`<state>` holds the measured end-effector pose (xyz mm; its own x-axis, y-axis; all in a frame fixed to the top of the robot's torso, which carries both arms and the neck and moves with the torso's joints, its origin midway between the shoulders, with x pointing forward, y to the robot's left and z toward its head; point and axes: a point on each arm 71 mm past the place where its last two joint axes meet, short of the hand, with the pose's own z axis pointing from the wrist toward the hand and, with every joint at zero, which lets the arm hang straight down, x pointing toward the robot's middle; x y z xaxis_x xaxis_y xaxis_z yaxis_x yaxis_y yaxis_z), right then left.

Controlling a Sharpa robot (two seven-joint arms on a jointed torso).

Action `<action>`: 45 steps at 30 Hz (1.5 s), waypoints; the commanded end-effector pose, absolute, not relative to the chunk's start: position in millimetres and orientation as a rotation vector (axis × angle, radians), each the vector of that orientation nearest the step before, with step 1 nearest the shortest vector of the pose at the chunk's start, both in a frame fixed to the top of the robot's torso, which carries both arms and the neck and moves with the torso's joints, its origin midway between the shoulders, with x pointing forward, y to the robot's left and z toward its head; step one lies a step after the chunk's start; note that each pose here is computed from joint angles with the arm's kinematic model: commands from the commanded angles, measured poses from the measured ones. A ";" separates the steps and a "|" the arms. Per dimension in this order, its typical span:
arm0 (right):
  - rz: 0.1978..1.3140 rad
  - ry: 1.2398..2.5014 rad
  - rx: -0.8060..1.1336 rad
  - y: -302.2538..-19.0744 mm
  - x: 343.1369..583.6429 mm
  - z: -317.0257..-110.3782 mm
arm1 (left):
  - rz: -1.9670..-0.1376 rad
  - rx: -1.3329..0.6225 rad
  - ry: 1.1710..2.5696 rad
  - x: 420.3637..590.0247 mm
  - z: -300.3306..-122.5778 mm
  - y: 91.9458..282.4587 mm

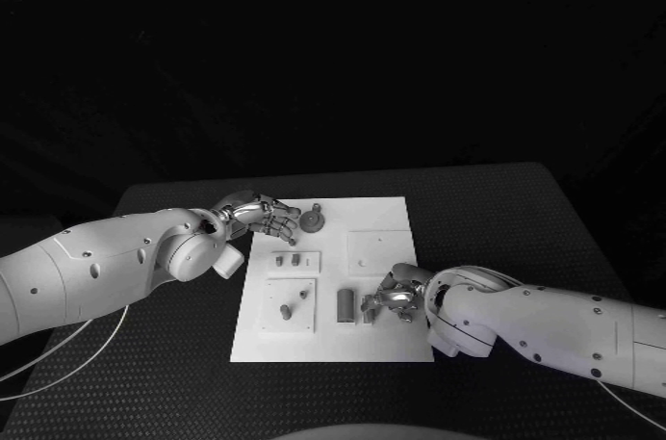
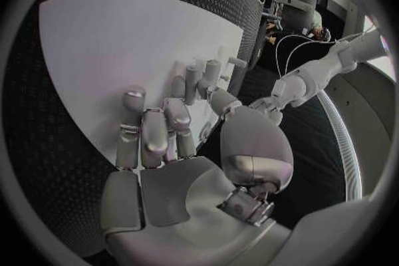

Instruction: Assemble the parts on the task board

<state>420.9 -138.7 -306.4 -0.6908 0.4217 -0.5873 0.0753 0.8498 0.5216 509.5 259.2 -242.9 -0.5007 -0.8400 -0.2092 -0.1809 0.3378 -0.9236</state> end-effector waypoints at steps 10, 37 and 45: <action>0.661 2.325 0.319 -129.5 413.7 -310.7 | -1.202 -0.882 1.901 509.3 -242.0 256.4; 0.660 2.329 0.320 -130.8 414.2 -311.3 | -1.198 -0.884 1.900 509.2 -242.0 257.0; 0.665 2.329 0.323 -130.7 414.1 -311.2 | -1.199 -0.884 1.900 509.2 -242.0 256.8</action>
<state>421.5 -139.3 -306.6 -0.6968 0.4173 -0.5834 0.0696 0.8488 0.5242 509.5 259.1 -243.0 -0.5013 -0.8395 -0.2095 -0.1816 0.3389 -0.9231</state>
